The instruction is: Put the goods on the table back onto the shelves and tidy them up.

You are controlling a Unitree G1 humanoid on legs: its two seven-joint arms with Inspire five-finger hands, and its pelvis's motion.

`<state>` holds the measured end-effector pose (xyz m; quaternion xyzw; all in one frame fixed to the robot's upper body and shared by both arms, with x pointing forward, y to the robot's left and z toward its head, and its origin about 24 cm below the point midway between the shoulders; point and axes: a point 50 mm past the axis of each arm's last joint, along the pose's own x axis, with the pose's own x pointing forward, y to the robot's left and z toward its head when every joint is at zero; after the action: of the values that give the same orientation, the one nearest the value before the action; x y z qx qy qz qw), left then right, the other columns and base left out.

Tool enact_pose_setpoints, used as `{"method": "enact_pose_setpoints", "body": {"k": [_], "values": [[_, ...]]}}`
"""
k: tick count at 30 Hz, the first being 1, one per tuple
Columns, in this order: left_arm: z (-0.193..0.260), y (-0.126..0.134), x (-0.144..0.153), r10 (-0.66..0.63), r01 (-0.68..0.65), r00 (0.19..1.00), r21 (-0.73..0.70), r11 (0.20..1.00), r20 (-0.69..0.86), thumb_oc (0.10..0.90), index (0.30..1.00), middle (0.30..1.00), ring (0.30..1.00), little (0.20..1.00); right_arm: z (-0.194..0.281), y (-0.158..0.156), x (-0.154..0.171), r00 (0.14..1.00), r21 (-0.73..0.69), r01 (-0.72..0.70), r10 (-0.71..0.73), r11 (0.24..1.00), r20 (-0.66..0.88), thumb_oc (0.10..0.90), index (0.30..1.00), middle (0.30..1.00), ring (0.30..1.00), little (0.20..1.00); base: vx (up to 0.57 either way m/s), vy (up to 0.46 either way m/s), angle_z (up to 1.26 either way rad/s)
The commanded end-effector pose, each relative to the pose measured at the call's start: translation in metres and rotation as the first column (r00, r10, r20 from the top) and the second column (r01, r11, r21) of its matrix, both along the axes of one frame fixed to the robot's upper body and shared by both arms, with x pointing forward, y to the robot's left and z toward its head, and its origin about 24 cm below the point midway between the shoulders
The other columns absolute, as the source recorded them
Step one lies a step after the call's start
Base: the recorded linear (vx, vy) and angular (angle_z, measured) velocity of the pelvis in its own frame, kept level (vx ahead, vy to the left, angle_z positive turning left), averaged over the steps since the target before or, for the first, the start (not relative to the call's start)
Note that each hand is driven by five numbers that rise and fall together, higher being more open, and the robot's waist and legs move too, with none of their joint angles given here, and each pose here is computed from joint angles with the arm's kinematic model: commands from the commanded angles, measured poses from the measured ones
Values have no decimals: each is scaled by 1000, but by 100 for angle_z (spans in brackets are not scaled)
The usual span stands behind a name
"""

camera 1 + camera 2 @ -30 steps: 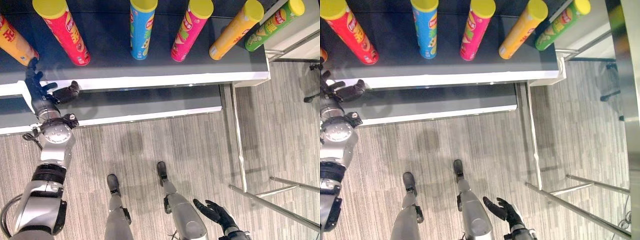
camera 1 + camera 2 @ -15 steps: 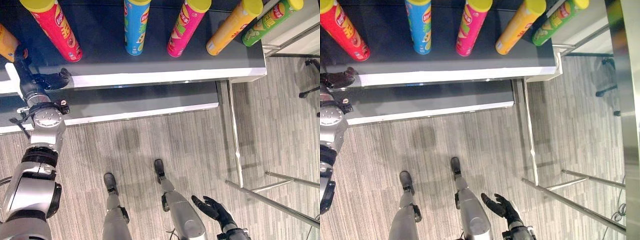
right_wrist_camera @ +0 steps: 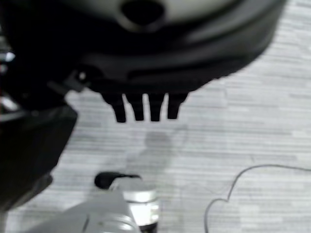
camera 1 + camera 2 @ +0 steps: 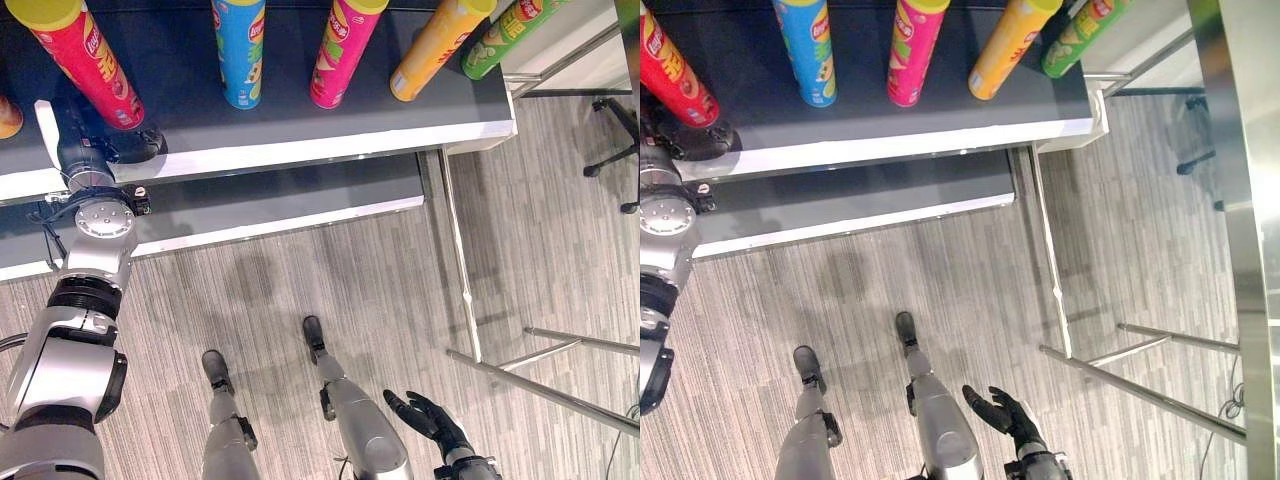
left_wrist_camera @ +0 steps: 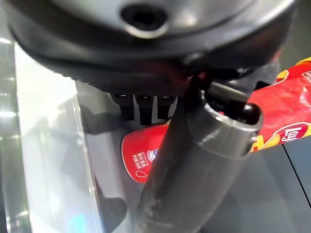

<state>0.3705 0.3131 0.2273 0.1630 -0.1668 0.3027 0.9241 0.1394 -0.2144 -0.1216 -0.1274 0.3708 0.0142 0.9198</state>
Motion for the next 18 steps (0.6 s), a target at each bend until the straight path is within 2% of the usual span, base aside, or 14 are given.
{"method": "enact_pose_setpoints", "body": {"k": [1, 12, 18], "values": [[46, 0, -3, -9, 1, 988, 48, 999, 153, 800, 900, 900, 900, 900, -4, -18, -21, 997, -38, 65, -67, 997, -44, 800, 900, 900, 900, 900, 0, 0, 0], [42, -2, -1, 2, -8, 989, 42, 999, 149, 800, 900, 900, 900, 900, -6, -14, -23, 996, -34, 71, -73, 997, -51, 800, 900, 900, 900, 900, 0, 0, 0], [43, -8, -2, 8, -14, 980, 25, 1000, 199, 800, 900, 900, 900, 900, -6, -11, -21, 997, -37, 54, -56, 998, -45, 800, 900, 900, 900, 900, 0, 0, 0]]}}
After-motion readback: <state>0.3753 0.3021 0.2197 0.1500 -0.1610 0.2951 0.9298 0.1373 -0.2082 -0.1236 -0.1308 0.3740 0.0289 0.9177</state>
